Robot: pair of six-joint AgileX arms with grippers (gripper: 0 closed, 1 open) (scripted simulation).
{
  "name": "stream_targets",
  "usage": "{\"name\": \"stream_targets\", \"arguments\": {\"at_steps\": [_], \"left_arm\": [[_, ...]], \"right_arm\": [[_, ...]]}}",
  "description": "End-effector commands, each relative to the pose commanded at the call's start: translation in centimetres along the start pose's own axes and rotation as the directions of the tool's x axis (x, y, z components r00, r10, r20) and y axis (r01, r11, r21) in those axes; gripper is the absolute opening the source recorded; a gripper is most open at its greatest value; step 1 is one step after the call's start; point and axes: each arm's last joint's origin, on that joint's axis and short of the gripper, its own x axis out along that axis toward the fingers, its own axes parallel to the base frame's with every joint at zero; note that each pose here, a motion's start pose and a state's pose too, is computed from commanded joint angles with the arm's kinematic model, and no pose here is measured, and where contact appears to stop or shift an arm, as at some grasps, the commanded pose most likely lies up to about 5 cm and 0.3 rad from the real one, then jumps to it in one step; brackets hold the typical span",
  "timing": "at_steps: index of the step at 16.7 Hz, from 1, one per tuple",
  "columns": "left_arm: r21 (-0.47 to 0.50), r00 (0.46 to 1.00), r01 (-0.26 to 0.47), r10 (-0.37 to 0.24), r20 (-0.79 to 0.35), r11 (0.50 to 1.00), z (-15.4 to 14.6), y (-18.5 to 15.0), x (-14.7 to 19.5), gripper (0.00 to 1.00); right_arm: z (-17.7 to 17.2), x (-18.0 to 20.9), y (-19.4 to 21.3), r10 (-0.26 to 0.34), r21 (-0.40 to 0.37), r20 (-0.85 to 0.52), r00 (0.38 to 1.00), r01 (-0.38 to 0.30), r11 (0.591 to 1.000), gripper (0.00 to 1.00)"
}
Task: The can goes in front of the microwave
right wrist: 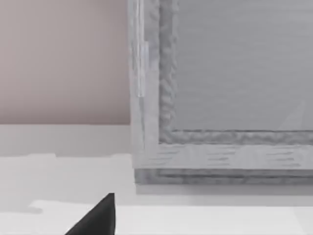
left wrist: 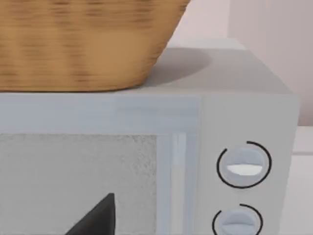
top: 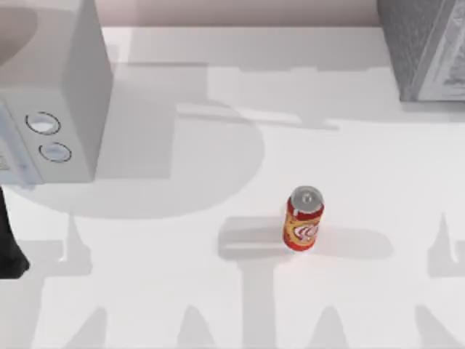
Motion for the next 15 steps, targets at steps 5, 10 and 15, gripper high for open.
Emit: {"name": "stream_targets", "arguments": {"at_steps": [5, 10, 15], "left_arm": [[0.014, 0.998, 0.034, -0.034, -0.045, 0.999, 0.8, -0.4, 0.1, 1.00], [0.066, 0.941, 0.214, -0.187, -0.281, 0.975, 4.8, -2.3, 1.3, 1.00], [0.088, 0.692, 0.477, -0.312, -0.651, 0.875, 8.9, -7.3, 6.1, 1.00]], "right_arm": [[0.0, 0.0, 0.0, 0.000, 0.000, 0.000, 1.000, 0.000, 1.000, 1.00], [0.0, 0.0, 0.0, 0.000, 0.000, 0.000, 1.000, 0.000, 1.000, 1.00], [0.0, 0.0, 0.0, 0.000, 0.000, 0.000, 1.000, 0.000, 1.000, 1.00]]}}
